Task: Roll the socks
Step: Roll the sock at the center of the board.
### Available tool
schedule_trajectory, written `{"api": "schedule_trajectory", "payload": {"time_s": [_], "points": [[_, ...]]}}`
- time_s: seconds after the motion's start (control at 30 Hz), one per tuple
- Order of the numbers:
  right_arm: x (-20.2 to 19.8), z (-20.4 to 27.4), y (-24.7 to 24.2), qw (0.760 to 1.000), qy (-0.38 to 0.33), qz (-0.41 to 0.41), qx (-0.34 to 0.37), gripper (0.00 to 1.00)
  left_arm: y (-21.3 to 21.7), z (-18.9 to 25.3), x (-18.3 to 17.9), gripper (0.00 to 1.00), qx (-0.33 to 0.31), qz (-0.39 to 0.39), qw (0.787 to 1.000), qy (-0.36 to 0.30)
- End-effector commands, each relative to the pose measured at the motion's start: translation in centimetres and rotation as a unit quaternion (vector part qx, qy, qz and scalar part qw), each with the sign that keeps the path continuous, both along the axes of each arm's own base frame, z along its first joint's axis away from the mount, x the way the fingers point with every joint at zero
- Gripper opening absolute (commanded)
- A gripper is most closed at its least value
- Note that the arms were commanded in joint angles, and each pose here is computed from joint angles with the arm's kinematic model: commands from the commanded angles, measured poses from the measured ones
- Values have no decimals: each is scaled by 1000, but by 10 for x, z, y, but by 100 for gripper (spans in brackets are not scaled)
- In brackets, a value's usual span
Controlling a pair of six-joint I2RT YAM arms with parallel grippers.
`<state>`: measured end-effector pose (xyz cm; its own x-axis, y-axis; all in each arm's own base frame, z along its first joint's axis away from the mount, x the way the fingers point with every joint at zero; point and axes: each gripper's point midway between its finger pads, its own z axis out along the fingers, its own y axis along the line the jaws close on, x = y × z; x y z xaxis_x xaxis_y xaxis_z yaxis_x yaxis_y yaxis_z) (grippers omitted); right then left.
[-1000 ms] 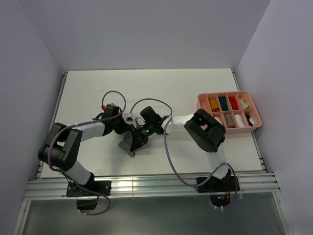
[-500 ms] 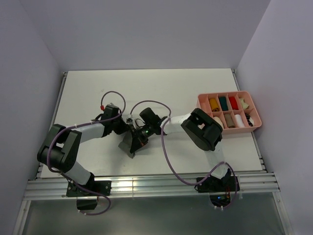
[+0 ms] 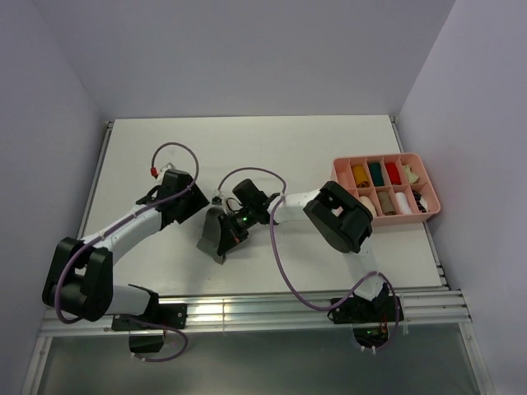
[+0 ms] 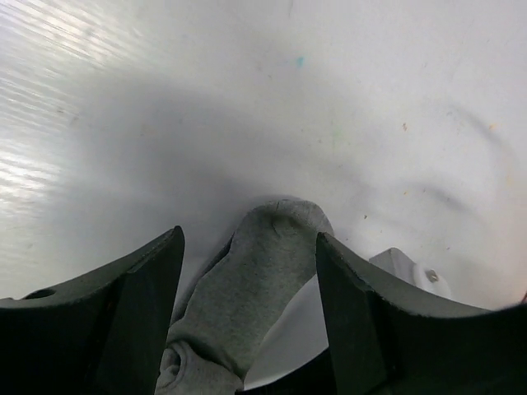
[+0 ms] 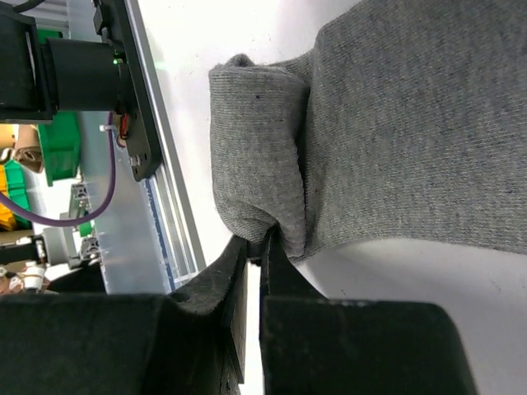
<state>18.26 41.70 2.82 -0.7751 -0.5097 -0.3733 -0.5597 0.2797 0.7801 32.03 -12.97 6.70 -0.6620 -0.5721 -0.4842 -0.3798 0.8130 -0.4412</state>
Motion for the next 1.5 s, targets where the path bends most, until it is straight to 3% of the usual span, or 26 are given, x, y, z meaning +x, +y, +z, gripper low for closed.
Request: {"api": "schedule_trajectory", "payload": {"time_s": [0.0, 0.33, 0.53, 1.0, 1.33, 1.47], "points": [[-9, -42, -13, 996, 19, -18, -85, 0, 19, 36, 8, 70, 5, 50, 998, -30], [-6, -41, -9, 995, 23, -24, -89, 0, 30, 20, -71, 76, -63, 92, 994, 20], [-2, -36, -4, 996, 21, -26, -86, 0, 16, -14, -107, 70, -136, 89, 985, 57], [-3, -42, -5, 995, 28, -21, -93, 0, -2, -3, -97, 65, -204, 64, 977, -6], [-2, -43, -3, 995, 30, -23, -90, 0, 2, -54, -118, 57, -179, 82, 977, 81], [-2, -43, -3, 995, 29, -25, -88, 0, 5, -62, -116, 46, -157, 83, 979, 95]]}}
